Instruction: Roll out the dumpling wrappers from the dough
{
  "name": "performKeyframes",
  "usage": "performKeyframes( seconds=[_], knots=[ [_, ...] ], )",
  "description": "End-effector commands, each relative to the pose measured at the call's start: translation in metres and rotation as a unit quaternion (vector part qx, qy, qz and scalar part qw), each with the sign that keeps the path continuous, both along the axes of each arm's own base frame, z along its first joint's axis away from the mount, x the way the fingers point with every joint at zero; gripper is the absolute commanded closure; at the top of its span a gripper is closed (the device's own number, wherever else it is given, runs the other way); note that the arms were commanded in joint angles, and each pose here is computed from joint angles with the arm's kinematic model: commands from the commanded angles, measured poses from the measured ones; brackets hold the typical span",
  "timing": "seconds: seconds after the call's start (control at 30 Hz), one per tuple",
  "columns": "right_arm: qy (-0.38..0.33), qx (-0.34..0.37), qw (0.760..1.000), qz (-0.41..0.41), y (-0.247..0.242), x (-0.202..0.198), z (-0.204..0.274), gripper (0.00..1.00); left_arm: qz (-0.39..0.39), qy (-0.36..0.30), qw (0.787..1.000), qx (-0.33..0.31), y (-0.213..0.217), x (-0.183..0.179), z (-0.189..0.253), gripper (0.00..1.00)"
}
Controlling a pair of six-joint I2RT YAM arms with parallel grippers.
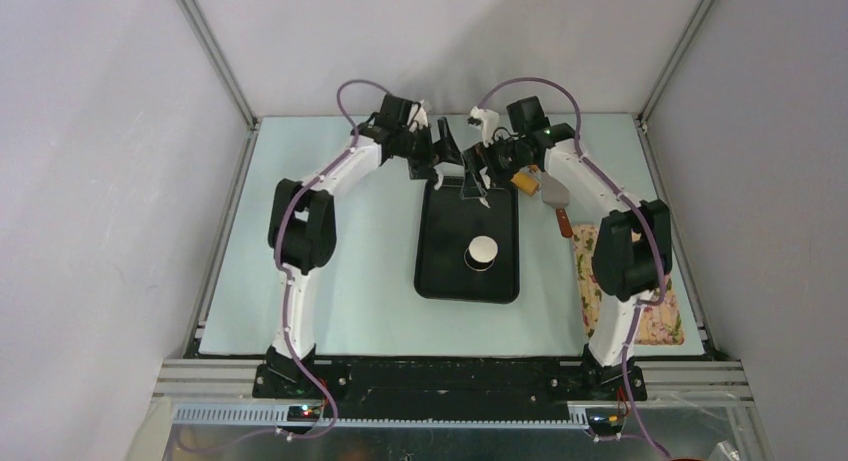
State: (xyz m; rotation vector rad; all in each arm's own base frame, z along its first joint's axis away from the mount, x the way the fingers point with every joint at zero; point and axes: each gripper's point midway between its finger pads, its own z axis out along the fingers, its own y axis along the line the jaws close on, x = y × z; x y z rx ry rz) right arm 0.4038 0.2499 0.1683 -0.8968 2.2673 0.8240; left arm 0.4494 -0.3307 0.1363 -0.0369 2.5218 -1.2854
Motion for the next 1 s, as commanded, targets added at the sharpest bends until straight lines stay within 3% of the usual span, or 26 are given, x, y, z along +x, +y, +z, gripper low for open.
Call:
performKeyframes(
  seconds=[0.0, 0.07, 0.1, 0.17, 0.2, 0.23, 0.3, 0.37, 0.4, 0.43, 0.47, 0.5, 0.53, 0.6, 0.63, 0.67, 0.7, 0.73, 0.77, 0.8, 0.83, 0.87, 0.9, 0.97],
  knots=[
    [-0.094, -0.018, 0.994, 0.047, -0.002, -0.022, 0.034, 0.01, -0.042, -0.151, 0.976, 0.149, 0.026, -0.009, 0.06, 0.0],
    [-0.097, -0.018, 0.989, 0.111, 0.004, -0.049, 0.03, 0.01, -0.084, -0.098, 0.989, 0.071, 0.008, -0.024, 0.056, 0.0],
    [-0.108, -0.065, 0.989, 0.077, -0.007, -0.038, 0.015, 0.01, -0.084, -0.083, 0.991, 0.07, 0.007, -0.022, 0.046, 0.0],
    [-0.137, -0.127, 0.976, 0.114, -0.002, -0.046, 0.004, 0.01, -0.069, -0.061, 0.993, 0.079, 0.011, -0.019, 0.031, 0.0],
    [-0.096, -0.093, 0.981, 0.143, 0.001, -0.063, 0.001, 0.01, -0.068, -0.056, 0.993, 0.079, 0.011, -0.019, 0.028, 0.0],
    [-0.087, -0.077, 0.986, 0.124, 0.002, -0.055, 0.004, 0.01, -0.07, -0.051, 0.993, 0.077, 0.01, -0.019, 0.025, 0.0],
    [-0.082, -0.127, 0.984, 0.092, -0.01, -0.046, -0.008, 0.01, -0.069, -0.046, 0.994, 0.075, 0.01, -0.02, 0.024, 0.0],
    [-0.051, -0.06, 0.989, 0.127, 0.003, -0.054, 0.004, 0.01, -0.068, -0.049, 0.994, 0.074, 0.01, -0.019, 0.027, 0.0],
    [-0.008, -0.011, 0.997, 0.076, -0.004, -0.044, 0.012, 0.01, -0.068, -0.048, 0.994, 0.07, 0.01, -0.02, 0.029, 0.0],
    [-0.03, -0.053, 0.997, 0.05, -0.013, -0.027, 0.006, 0.0, -0.069, -0.048, 0.994, 0.069, 0.009, -0.021, 0.031, 0.0],
    [-0.079, -0.178, 0.98, 0.032, -0.024, -0.02, -0.019, 0.01, -0.069, -0.048, 0.994, 0.068, 0.01, -0.022, 0.032, 0.0],
    [-0.132, -0.197, 0.97, 0.052, -0.012, -0.018, -0.017, 0.0, -0.071, -0.049, 0.994, 0.065, 0.009, -0.022, 0.033, 0.0],
    [-0.106, -0.122, 0.983, 0.085, 0.008, -0.034, -0.01, 0.0, -0.073, -0.049, 0.994, 0.062, 0.009, -0.024, 0.034, 0.0],
    [-0.016, 0.037, 0.998, 0.057, 0.021, -0.033, 0.027, 0.01, -0.084, -0.044, 0.995, 0.041, 0.005, -0.029, 0.037, 0.0],
    [-0.016, -0.012, 0.997, 0.079, 0.027, -0.039, 0.011, 0.01, -0.092, -0.045, 0.995, 0.015, -0.001, -0.03, 0.044, 0.0],
    [-0.077, -0.143, 0.986, 0.039, 0.004, -0.019, -0.013, 0.01, -0.092, -0.048, 0.995, 0.005, -0.004, -0.03, 0.045, 0.0],
    [-0.134, -0.153, 0.978, 0.053, 0.015, -0.015, -0.005, 0.01, -0.092, -0.041, 0.995, -0.008, -0.006, -0.032, 0.047, 0.0],
    [-0.11, -0.06, 0.988, 0.094, 0.035, -0.033, 0.01, 0.01, -0.091, -0.041, 0.995, -0.017, -0.008, -0.031, 0.048, 0.0],
    [-0.027, 0.073, 0.992, 0.101, 0.042, -0.046, 0.034, 0.01, -0.093, -0.037, 0.995, -0.026, -0.01, -0.033, 0.05, 0.0],
    [0.0, 0.072, 0.994, 0.08, 0.035, -0.042, 0.035, 0.01, -0.094, -0.038, 0.994, -0.03, -0.011, -0.032, 0.051, 0.0],
    [-0.071, -0.036, 0.995, 0.066, 0.027, -0.025, 0.019, 0.01, -0.094, -0.033, 0.994, -0.034, -0.012, -0.033, 0.051, 0.0],
    [-0.151, -0.108, 0.978, 0.093, 0.037, -0.023, 0.01, 0.01, -0.092, -0.031, 0.995, -0.036, -0.013, -0.033, 0.051, 0.0],
    [-0.172, -0.142, 0.971, 0.084, 0.031, -0.02, 0.002, 0.01, -0.092, -0.027, 0.995, -0.039, -0.013, -0.033, 0.05, 0.0],
    [-0.112, -0.026, 0.986, 0.121, 0.051, -0.049, 0.015, 0.01, -0.094, -0.015, 0.994, -0.048, -0.016, -0.035, 0.048, 0.0]
  ],
)
